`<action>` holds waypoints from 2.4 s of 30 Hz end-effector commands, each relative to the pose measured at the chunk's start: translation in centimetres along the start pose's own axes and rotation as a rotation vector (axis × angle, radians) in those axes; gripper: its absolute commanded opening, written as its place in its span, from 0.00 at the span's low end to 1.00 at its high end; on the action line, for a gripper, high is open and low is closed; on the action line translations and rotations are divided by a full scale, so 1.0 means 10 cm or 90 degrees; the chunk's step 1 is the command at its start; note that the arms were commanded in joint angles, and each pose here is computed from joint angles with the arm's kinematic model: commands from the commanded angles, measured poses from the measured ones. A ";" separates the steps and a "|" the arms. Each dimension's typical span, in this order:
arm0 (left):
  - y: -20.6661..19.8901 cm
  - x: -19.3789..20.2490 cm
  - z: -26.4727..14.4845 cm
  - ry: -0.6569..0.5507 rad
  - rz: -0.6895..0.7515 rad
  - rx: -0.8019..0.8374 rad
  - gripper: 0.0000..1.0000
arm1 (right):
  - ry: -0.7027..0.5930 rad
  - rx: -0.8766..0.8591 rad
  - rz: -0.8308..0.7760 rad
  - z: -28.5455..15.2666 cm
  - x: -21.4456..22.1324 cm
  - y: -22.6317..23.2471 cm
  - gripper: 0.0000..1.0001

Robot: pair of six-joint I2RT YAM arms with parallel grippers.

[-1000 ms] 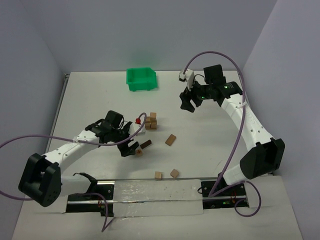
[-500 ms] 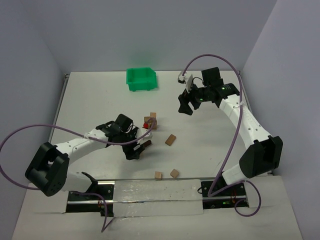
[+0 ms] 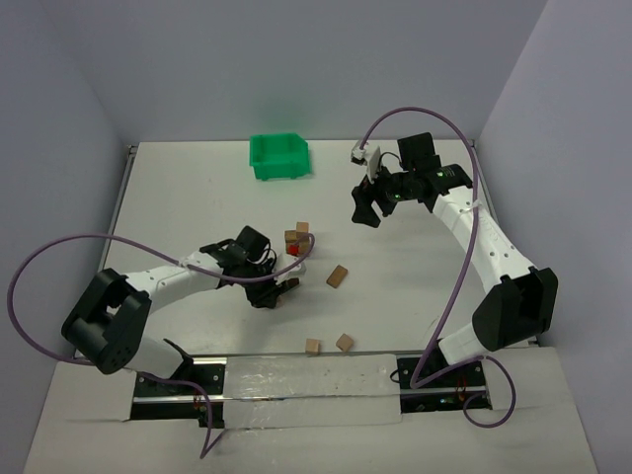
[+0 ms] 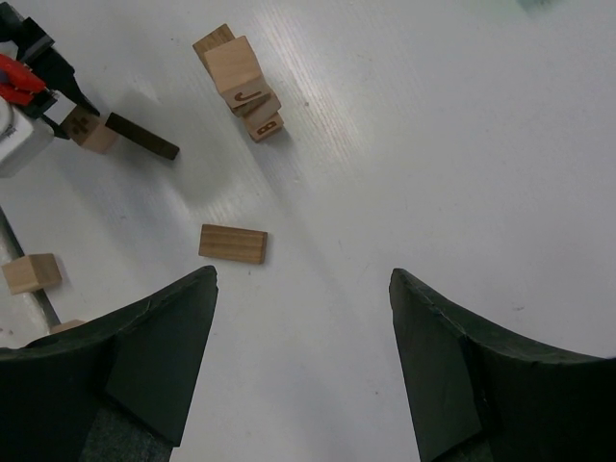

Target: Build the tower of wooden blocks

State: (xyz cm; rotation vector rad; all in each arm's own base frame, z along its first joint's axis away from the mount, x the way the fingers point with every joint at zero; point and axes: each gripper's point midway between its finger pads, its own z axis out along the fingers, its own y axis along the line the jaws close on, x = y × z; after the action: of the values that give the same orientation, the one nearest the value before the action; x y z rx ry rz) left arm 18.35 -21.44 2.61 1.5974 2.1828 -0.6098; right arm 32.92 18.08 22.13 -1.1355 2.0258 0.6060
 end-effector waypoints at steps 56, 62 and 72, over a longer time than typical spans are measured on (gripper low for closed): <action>1.29 -1.60 -1.27 -0.136 0.212 0.043 0.21 | -0.004 -0.002 0.133 0.33 -0.22 -0.33 0.79; 1.32 -1.52 -1.15 -0.111 0.207 0.040 0.22 | 0.011 -0.005 0.148 0.41 -0.13 -0.35 0.79; 1.33 -1.50 -0.96 -0.072 0.203 0.043 0.25 | 0.029 -0.013 0.162 0.55 -0.06 -0.39 0.79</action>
State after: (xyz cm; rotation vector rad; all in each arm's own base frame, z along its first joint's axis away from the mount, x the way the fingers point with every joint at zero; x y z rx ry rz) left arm 34.70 -23.81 16.83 1.8392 1.7976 -0.6765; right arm 37.51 19.79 19.18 -0.9312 2.2211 0.7208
